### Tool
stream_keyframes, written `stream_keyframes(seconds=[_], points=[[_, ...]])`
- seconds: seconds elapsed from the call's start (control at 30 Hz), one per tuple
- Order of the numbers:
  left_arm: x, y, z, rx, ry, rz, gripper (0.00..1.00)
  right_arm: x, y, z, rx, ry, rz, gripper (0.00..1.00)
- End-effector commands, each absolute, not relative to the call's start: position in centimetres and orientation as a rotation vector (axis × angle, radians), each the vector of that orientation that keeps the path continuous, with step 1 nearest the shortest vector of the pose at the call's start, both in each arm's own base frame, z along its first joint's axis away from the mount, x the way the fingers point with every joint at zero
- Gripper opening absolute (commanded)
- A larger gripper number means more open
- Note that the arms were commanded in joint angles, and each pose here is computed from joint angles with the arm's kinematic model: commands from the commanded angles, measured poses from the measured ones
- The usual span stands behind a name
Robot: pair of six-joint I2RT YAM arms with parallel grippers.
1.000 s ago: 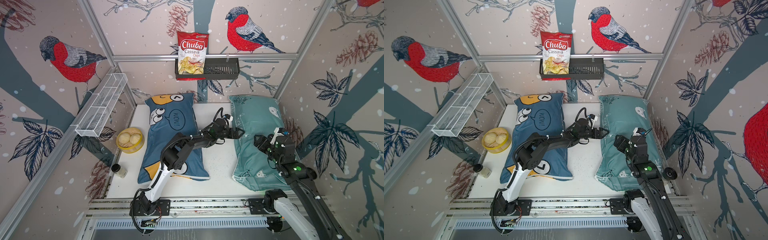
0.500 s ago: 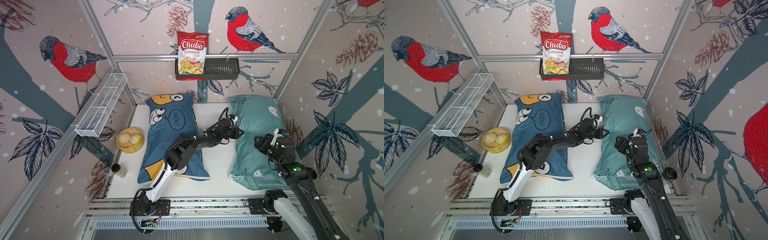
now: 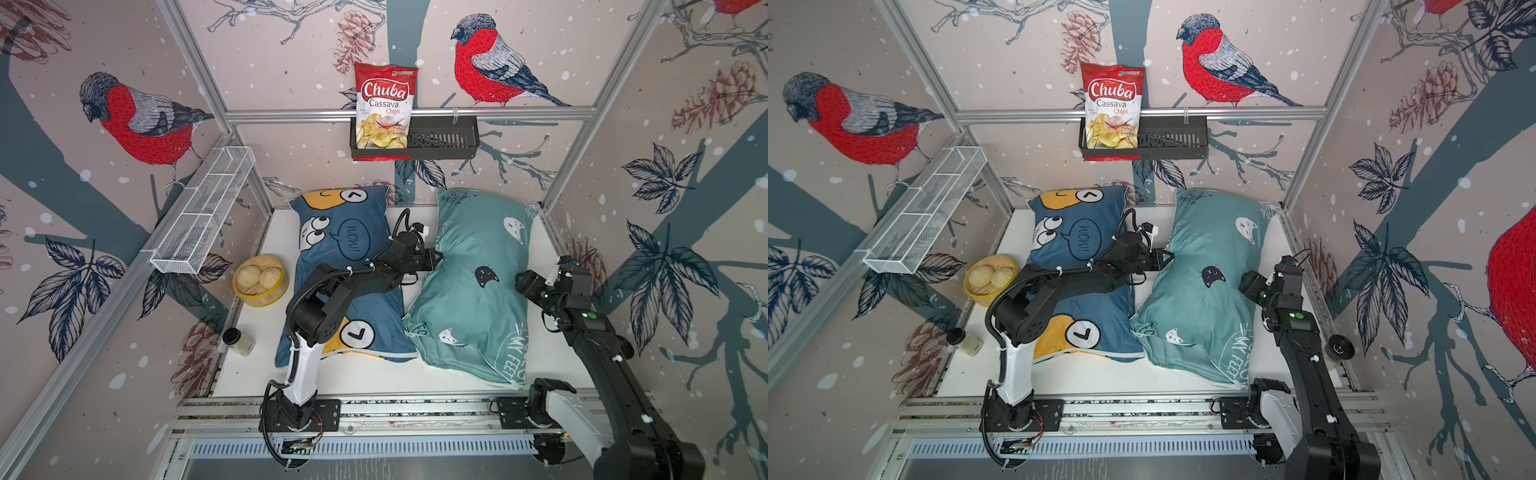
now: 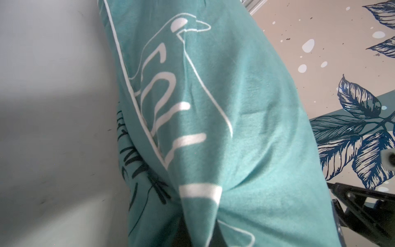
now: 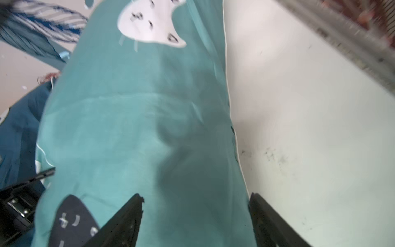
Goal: Zip up pillowcases
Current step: Move the pillowcase to the center of the board.
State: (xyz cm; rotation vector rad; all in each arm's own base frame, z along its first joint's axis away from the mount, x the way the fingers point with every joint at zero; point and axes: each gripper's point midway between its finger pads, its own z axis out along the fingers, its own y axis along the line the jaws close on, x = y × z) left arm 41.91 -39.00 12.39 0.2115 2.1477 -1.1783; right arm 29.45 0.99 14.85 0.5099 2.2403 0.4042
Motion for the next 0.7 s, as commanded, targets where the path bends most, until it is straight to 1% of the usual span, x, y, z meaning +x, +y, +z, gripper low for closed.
stream_keyframes(seconds=[0.0, 0.13, 0.17, 0.23, 0.27, 0.3, 0.43, 0.53, 0.57, 0.6, 0.63, 0.67], points=[[43.4, -36.7, 14.3, 0.106, 2.034, -1.191, 0.0, 29.1, 2.7, 13.8, 0.425, 2.278, 0.501, 0.82], [43.5, -34.7, 14.0, 0.027, 2.013, -1.206, 0.0, 29.0, 3.8, 12.9, 0.395, 2.288, 0.583, 0.83], [43.5, -34.5, 14.0, 0.02, 2.011, -1.204, 0.0, 29.2, 4.3, 13.0, 0.378, 2.281, 0.618, 0.78], [43.4, -34.0, 13.9, 0.006, 2.015, -1.19, 0.0, 29.8, 5.4, 13.6, 0.347, 2.27, 0.696, 0.62], [43.4, -33.7, 13.8, -0.003, 2.014, -1.18, 0.0, 30.1, 6.1, 13.9, 0.325, 2.269, 0.739, 0.58], [43.4, -33.3, 13.9, -0.016, 2.011, -1.166, 0.0, 30.4, 6.8, 14.2, 0.297, 2.268, 0.772, 0.56], [43.8, -31.9, 14.7, -0.048, 1.991, -1.11, 0.0, 31.8, 9.2, 15.4, 0.187, 2.286, 0.834, 0.56], [43.9, -31.9, 15.8, -0.017, 1.985, -1.087, 0.0, 33.0, 10.0, 16.2, 0.142, 2.291, 0.846, 0.54], [43.9, -32.0, 16.1, -0.003, 1.985, -1.08, 0.04, 33.5, 10.1, 16.5, 0.138, 2.286, 0.845, 0.52], [43.8, -31.9, 16.3, 0.008, 1.981, -1.073, 0.16, 33.7, 10.1, 16.7, 0.136, 2.284, 0.844, 0.48], [43.7, -31.9, 16.7, 0.021, 1.974, -1.068, 0.34, 34.0, 10.2, 16.9, 0.135, 2.283, 0.841, 0.45], [43.6, -31.8, 17.2, 0.035, 1.966, -1.057, 0.51, 34.2, 10.1, 17.0, 0.135, 2.282, 0.835, 0.44]])
